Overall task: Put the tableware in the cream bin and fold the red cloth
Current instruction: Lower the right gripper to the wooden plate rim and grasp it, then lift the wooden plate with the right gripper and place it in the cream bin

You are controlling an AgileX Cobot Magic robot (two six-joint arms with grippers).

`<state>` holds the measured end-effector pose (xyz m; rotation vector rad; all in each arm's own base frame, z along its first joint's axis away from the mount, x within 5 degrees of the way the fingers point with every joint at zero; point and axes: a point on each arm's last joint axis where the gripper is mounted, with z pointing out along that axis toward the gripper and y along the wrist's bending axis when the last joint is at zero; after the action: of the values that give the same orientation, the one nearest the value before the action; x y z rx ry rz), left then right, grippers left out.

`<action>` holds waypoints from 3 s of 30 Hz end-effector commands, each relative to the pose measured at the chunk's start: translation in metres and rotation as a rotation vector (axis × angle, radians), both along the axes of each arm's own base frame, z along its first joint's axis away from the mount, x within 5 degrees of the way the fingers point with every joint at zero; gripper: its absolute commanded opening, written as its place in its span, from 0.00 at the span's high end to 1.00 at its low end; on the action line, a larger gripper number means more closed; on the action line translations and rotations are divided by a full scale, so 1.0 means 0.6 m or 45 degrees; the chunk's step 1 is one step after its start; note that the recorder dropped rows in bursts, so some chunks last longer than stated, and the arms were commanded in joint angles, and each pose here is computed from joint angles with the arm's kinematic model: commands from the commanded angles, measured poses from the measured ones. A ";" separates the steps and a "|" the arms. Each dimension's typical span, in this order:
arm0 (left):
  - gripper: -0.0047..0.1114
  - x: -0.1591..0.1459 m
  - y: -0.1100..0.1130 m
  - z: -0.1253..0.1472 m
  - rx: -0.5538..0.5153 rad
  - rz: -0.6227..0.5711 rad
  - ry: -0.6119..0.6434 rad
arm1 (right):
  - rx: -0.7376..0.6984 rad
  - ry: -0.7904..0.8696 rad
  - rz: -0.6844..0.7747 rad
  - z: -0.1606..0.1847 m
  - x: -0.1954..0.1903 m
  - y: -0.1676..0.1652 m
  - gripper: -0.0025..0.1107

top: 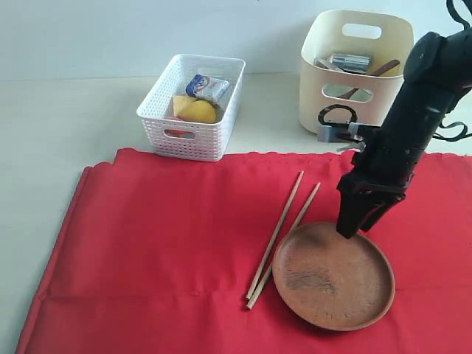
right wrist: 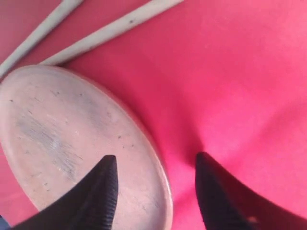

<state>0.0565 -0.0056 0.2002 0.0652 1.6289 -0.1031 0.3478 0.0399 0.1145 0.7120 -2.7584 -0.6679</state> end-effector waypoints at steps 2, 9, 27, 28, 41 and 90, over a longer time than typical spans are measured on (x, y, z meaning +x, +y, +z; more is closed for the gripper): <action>0.95 -0.001 -0.001 0.001 -0.007 -0.010 -0.011 | 0.046 -0.026 0.080 -0.017 -0.009 0.013 0.55; 0.95 -0.001 -0.001 0.001 -0.009 -0.010 -0.010 | 0.008 -0.057 0.149 -0.022 -0.011 0.024 0.63; 0.95 -0.001 -0.001 0.001 -0.009 -0.010 -0.010 | -0.028 -0.101 0.153 0.023 -0.016 0.021 0.98; 0.95 -0.001 -0.001 0.001 -0.006 -0.010 -0.011 | -0.027 -0.123 0.153 0.034 -0.016 0.021 0.98; 0.95 -0.001 -0.001 0.001 -0.006 -0.010 -0.011 | 0.190 -0.606 0.152 0.237 -0.011 0.026 0.98; 0.95 -0.001 -0.001 0.001 -0.009 -0.010 -0.010 | 0.235 -0.865 -1.462 0.174 0.109 -0.242 0.86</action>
<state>0.0565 -0.0056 0.2002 0.0652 1.6289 -0.1031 0.4145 -0.1039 0.2206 -0.9841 -3.5955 -1.0111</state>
